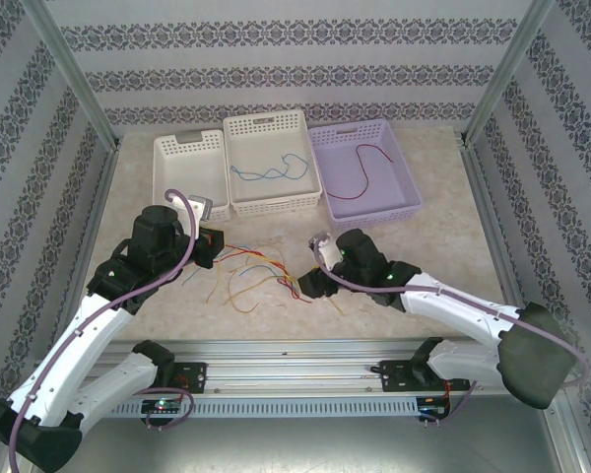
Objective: Untangle the cables
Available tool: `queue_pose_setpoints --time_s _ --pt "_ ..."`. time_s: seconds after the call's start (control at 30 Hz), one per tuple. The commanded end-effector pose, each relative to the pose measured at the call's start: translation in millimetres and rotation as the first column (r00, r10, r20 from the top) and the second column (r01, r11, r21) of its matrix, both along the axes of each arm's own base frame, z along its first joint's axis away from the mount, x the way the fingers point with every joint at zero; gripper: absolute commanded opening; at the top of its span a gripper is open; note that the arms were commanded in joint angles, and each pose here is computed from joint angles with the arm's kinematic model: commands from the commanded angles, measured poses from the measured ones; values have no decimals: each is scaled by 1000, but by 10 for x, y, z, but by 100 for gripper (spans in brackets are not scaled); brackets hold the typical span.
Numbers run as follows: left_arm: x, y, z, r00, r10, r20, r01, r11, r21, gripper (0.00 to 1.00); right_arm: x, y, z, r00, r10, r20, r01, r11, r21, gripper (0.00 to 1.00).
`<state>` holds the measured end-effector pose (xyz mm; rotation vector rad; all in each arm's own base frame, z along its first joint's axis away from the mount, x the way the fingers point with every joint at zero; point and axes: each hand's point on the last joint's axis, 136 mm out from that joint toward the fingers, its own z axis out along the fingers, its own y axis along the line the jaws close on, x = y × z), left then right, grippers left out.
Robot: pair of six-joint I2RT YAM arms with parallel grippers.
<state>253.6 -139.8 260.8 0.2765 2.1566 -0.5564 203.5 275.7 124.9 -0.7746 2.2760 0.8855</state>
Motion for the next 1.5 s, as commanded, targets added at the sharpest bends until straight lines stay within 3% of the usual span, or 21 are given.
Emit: queue_pose_setpoints --time_s 0.0,0.17,0.37,0.73,1.1,1.3,1.47 --pt "8 -5 14 1000 -13 16 13 1000 -2 0 -54 186 157 997 27 77 -34 995 92 58" --pt "12 -10 5 1000 -14 12 14 1000 -1 0 -51 285 209 993 35 117 -49 991 127 58" --pt "11 -5 -8 1000 -12 8 12 1000 2 0 98 261 130 983 -9 185 1 999 43 55" --pt "13 -15 -7 1000 -16 8 16 1000 0 0 69 406 51 983 30 179 -38 998 41 47" --pt "15 -9 -11 1000 -14 7 14 1000 4 0 67 392 39 980 32 196 -34 999 7 8" --pt "14 -4 -11 1000 -12 8 12 1000 6 0 13 385 74 980 52 193 -56 998 15 0" --pt "39 75 -25 1000 26 7 -26 999 39 0 109 170 128 970 -49 237 46 999 19 0"
